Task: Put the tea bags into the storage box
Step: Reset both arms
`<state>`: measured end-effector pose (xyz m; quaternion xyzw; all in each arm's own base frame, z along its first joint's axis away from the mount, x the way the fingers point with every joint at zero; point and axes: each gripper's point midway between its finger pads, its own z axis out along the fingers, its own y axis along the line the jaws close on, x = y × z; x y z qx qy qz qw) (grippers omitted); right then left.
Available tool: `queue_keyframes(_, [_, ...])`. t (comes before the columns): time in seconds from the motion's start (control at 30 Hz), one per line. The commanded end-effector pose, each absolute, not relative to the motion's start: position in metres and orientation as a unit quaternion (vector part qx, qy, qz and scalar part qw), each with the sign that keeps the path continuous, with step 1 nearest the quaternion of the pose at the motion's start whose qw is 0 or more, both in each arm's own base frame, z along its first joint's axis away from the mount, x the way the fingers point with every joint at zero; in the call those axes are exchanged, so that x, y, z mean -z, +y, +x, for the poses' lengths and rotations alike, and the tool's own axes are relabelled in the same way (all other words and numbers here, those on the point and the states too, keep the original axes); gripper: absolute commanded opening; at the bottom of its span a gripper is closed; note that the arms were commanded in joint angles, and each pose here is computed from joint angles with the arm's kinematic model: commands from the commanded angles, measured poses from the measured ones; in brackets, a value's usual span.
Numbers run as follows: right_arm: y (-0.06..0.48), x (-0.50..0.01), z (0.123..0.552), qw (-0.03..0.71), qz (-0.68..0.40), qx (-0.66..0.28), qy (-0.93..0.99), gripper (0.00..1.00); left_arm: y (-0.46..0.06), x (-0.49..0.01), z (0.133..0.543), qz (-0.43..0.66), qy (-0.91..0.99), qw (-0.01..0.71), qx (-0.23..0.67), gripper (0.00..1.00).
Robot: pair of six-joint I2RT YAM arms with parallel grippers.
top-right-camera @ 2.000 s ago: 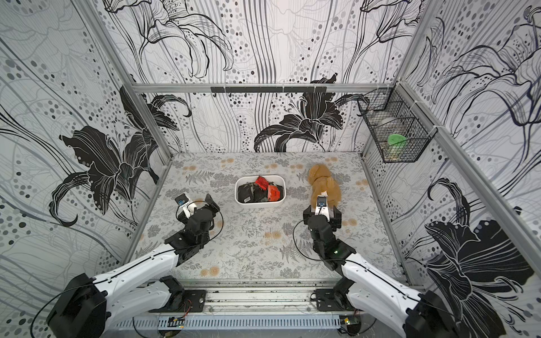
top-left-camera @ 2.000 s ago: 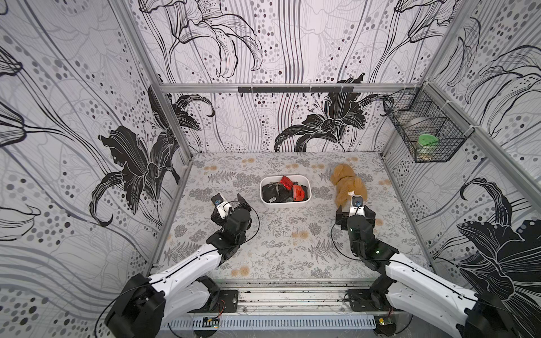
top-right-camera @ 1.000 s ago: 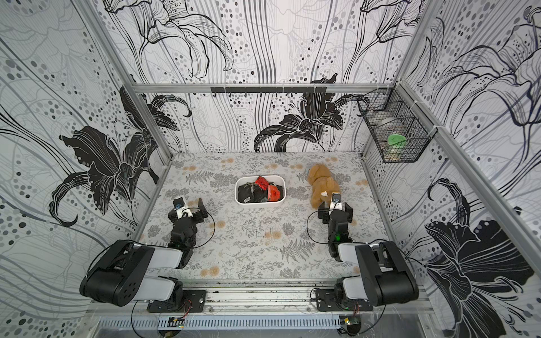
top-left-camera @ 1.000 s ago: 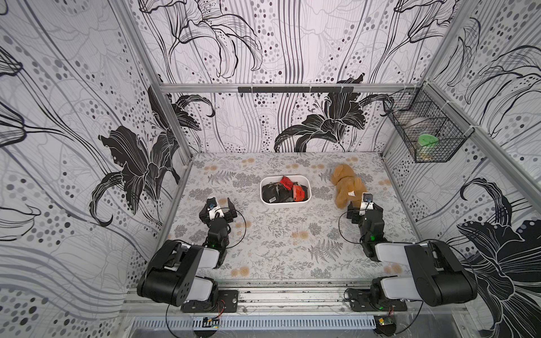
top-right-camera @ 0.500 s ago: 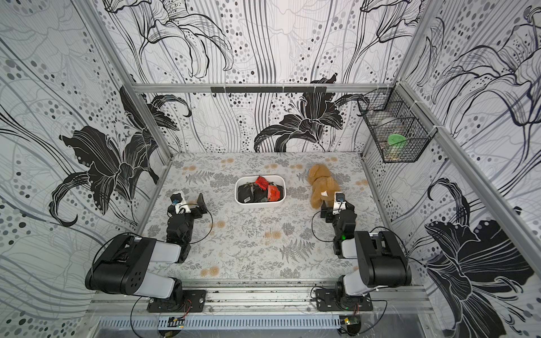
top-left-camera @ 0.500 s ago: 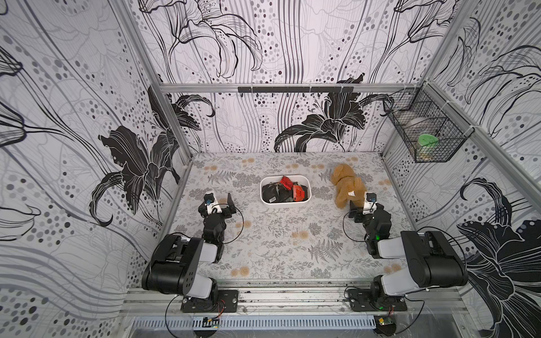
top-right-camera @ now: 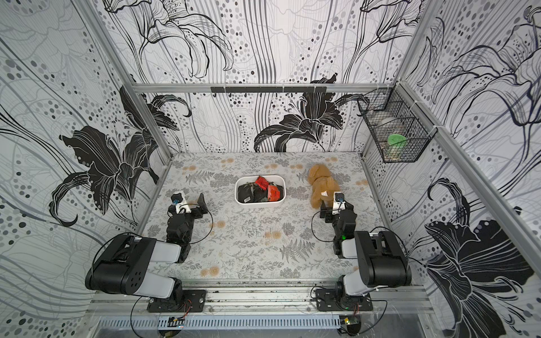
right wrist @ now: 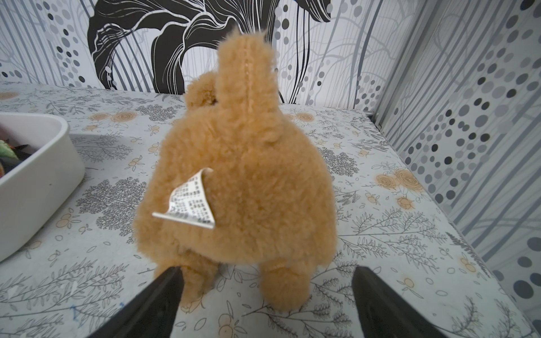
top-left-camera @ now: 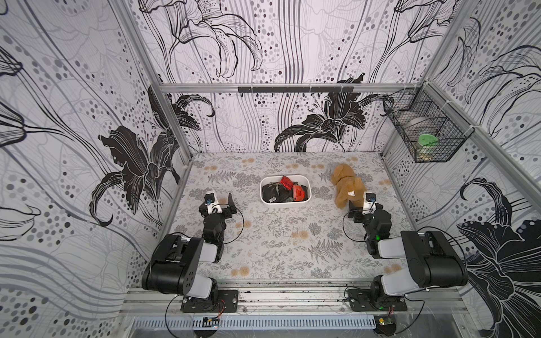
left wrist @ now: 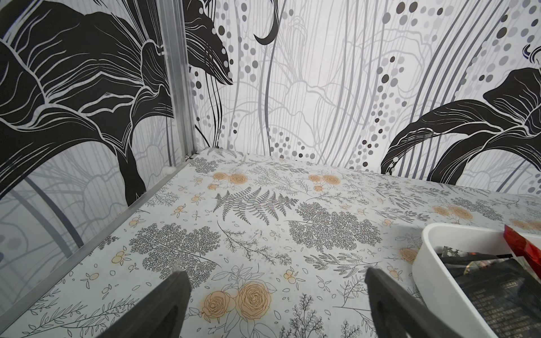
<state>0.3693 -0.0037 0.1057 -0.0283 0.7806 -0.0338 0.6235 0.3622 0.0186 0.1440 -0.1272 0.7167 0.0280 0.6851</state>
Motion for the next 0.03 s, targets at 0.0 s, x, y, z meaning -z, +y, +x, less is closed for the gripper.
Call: queue_keyframes(0.0, [-0.0037,-0.1145,0.3739,0.636,-0.021,0.024,0.771,0.95,0.0195,-0.1521,0.3650,-0.129,0.706,0.696,-0.023,0.97])
